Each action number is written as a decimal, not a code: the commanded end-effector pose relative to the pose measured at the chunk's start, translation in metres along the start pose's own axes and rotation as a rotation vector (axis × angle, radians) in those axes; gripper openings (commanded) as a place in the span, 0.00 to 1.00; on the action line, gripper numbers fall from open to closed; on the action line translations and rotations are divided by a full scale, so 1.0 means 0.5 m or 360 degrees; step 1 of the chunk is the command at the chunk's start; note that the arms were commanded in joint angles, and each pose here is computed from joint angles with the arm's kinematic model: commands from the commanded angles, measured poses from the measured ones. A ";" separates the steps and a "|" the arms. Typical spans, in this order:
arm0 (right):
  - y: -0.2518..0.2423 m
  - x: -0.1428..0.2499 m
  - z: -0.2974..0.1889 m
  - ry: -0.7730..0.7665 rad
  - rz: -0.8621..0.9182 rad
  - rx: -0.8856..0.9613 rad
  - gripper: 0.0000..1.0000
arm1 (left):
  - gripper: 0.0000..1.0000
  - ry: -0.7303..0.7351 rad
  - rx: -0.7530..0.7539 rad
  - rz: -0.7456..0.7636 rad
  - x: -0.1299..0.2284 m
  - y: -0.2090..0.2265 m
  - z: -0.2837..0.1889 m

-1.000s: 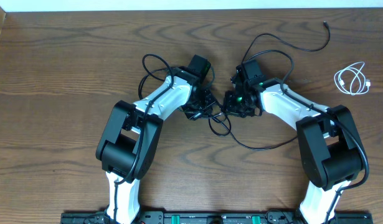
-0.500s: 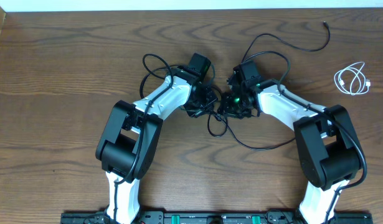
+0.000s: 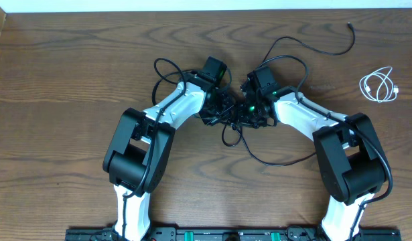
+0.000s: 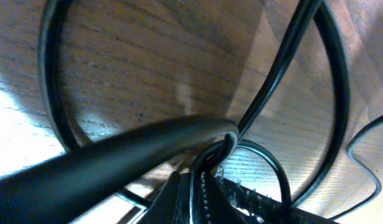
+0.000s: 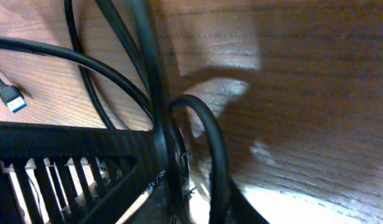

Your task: Untangle cables

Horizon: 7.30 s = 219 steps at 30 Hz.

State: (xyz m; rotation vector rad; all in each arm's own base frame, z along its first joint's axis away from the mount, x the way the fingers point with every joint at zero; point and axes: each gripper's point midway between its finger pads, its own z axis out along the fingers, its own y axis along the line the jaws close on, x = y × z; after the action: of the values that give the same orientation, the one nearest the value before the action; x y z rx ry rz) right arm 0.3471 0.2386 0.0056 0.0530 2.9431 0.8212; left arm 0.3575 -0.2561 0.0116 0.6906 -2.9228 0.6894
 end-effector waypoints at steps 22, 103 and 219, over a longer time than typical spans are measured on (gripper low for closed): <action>-0.053 -0.019 -0.013 -0.0008 -0.0075 0.0044 0.16 | 0.36 -0.0128 -0.0595 0.0205 -0.080 0.211 -0.093; -0.036 -0.036 -0.062 0.0041 -0.0117 -0.0289 0.52 | 0.07 -0.0534 -0.0325 0.1133 0.003 -0.049 -0.120; -0.294 -0.016 -0.108 0.0105 0.0167 0.0979 0.02 | 0.07 -0.0837 -0.0102 0.1254 -0.095 -0.048 -0.316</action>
State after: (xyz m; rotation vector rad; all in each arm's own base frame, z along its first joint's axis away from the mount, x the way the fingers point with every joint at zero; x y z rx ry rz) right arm 0.3575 0.1232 -0.0032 0.2226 3.1223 0.1714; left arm 0.4046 -0.1961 0.1297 -0.5071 -3.6074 0.4791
